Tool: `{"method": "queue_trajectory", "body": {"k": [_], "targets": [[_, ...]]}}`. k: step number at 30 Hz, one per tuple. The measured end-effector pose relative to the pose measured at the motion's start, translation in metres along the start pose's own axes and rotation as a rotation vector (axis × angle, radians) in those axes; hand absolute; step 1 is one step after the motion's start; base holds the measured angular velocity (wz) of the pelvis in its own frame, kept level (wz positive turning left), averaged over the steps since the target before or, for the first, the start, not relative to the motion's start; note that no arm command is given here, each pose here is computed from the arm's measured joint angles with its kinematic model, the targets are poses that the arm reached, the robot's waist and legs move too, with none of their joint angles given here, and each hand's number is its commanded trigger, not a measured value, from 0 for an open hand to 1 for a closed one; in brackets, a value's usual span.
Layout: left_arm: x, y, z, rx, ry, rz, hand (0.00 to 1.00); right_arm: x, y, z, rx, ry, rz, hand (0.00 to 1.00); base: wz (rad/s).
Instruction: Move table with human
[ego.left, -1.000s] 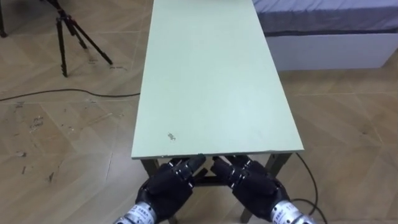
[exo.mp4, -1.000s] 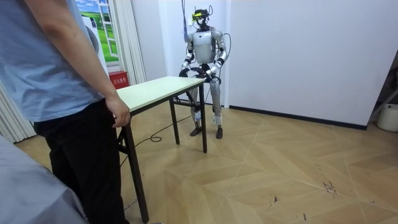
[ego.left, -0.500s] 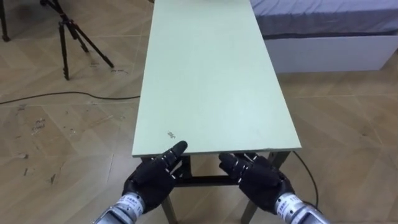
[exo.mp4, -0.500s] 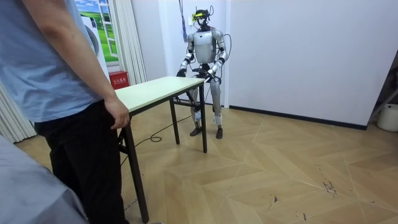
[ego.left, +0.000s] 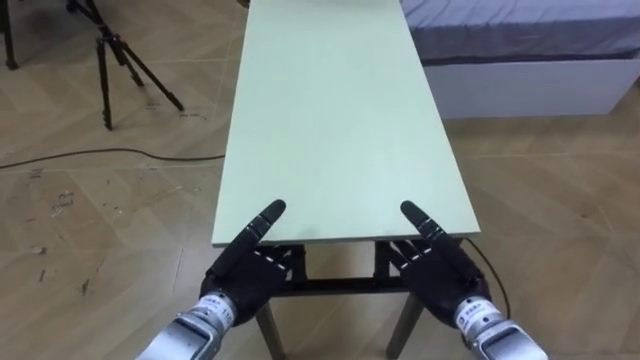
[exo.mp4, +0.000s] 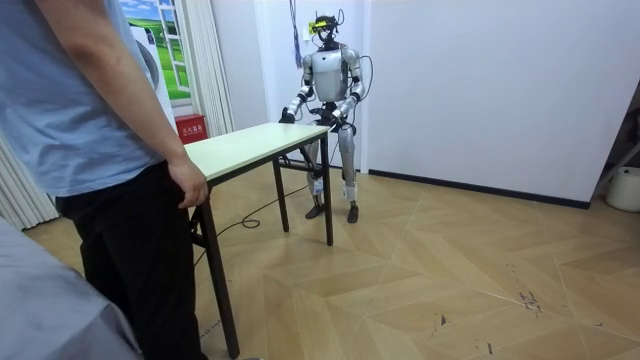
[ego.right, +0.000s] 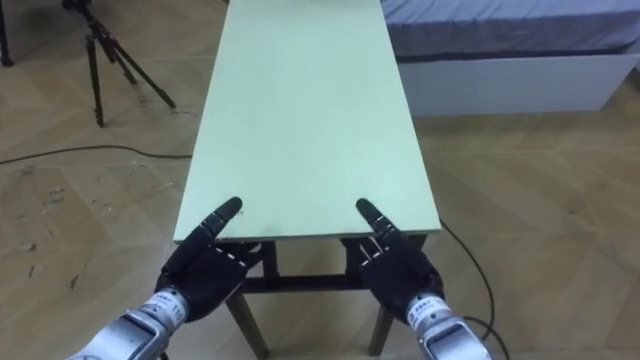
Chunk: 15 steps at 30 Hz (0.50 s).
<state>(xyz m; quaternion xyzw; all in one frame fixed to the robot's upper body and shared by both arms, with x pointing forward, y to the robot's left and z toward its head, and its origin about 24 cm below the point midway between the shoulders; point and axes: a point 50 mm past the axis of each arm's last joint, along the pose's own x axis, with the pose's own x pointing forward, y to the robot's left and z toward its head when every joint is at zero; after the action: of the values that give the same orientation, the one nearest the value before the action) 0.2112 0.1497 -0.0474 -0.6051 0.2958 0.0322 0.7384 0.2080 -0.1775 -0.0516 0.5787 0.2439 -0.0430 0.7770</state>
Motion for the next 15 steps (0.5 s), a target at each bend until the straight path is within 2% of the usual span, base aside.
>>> {"method": "queue_trajectory", "body": {"k": [3,12,15], "targets": [[0.001,-0.001,-0.002,-0.041,-0.005,0.018,0.0,0.002,0.002,-0.002,0.028,-0.015,-0.008,0.0,-0.03],[0.003,-0.004,-0.002,-0.059,-0.011,0.046,0.0,0.004,0.011,-0.005,0.193,-0.045,-0.028,0.0,0.0],[0.003,-0.006,-0.002,-0.071,-0.017,0.05,0.0,0.004,0.014,-0.005,0.199,-0.048,-0.031,0.0,0.0]]}}
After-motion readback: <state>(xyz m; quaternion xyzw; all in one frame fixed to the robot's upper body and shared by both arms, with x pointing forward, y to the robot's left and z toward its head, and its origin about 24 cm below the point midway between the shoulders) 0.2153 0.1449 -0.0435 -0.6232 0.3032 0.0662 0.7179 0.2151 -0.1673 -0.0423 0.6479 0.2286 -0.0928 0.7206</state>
